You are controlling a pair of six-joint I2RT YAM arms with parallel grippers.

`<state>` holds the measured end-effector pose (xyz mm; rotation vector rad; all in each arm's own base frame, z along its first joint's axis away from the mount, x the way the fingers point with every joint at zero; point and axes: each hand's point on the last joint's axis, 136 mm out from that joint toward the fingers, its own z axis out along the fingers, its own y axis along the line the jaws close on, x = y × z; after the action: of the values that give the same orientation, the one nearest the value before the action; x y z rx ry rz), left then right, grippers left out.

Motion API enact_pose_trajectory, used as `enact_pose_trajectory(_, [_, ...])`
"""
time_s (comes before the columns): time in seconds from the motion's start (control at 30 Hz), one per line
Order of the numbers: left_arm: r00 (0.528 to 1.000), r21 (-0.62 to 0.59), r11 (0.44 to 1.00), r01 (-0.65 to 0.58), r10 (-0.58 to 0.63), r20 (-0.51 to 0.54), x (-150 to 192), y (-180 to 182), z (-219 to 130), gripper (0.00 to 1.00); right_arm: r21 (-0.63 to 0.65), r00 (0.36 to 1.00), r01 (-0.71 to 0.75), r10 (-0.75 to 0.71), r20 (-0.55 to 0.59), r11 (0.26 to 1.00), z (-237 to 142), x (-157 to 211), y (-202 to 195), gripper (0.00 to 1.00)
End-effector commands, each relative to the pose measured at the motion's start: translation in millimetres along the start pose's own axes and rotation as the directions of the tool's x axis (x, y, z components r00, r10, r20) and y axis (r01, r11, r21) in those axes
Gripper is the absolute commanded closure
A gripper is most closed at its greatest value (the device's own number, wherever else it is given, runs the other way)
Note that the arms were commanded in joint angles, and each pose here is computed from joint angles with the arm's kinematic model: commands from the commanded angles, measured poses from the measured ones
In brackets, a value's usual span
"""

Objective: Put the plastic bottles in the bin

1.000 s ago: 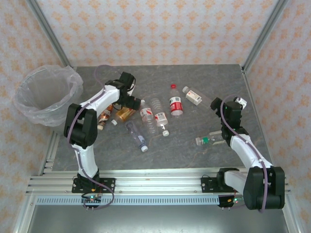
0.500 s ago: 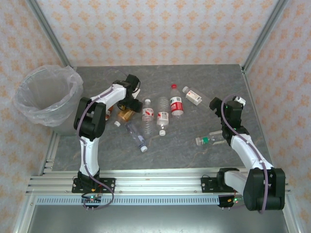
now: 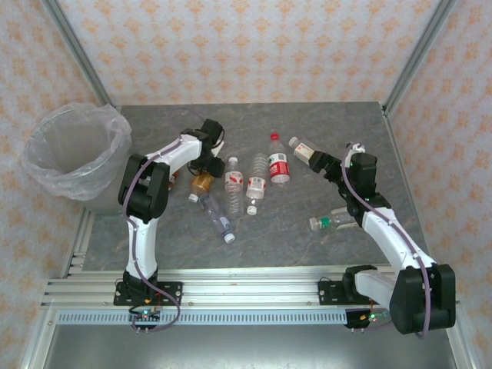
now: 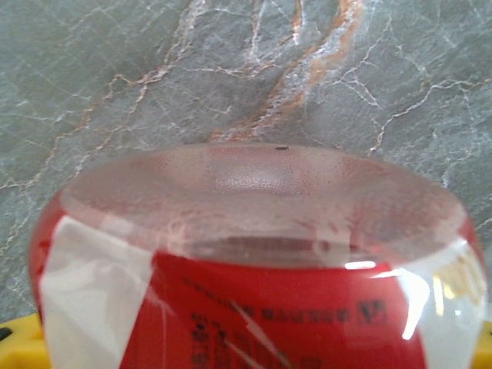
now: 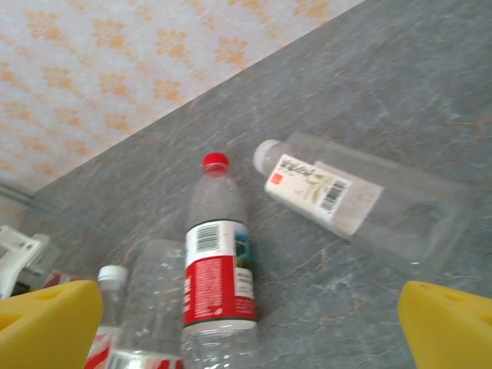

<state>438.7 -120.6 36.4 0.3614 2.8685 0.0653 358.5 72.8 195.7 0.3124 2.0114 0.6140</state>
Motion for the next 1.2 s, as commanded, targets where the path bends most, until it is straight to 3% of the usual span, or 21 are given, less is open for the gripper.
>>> enact_pose_trajectory(0.0, [0.994,-0.045,0.998,0.043,-0.038,0.105,-15,11,-32,0.43,-0.131,0.998,0.018,-0.01,0.057,0.991,-10,-21,35,0.01])
enact_pose_trajectory(0.1, [0.987,-0.04,0.997,0.064,-0.057,0.153,-19,12,-49,0.43,-0.184,0.998,0.032,-0.02,0.063,0.982,-14,-22,49,0.01])
enact_pose_trajectory(0.3, [0.949,0.008,0.996,0.093,-0.091,0.303,-30,12,-99,0.45,-0.238,0.979,0.202,-0.189,0.074,0.95,-17,-5,76,0.01])
enact_pose_trajectory(0.57, [0.847,0.033,0.986,0.166,-0.159,0.508,-41,24,-172,0.44,-0.28,0.963,0.268,-0.259,0.071,0.922,-14,6,98,0.01])
enact_pose_trajectory(0.7, [0.779,0.011,0.975,0.223,-0.185,0.599,-44,39,-213,0.44,-0.282,0.963,0.269,-0.257,0.079,0.921,-11,4,101,0.01])
enact_pose_trajectory(0.93, [0.592,-0.05,0.895,0.443,-0.25,0.766,-38,86,-285,0.44,-0.284,0.966,0.258,-0.241,0.093,0.923,-9,0,104,0.01])
enact_pose_trajectory(1.17, [0.443,-0.067,0.834,0.547,-0.221,0.869,-35,113,-344,0.44,-0.267,0.966,0.254,-0.232,0.11,0.93,-8,-3,100,0.01])
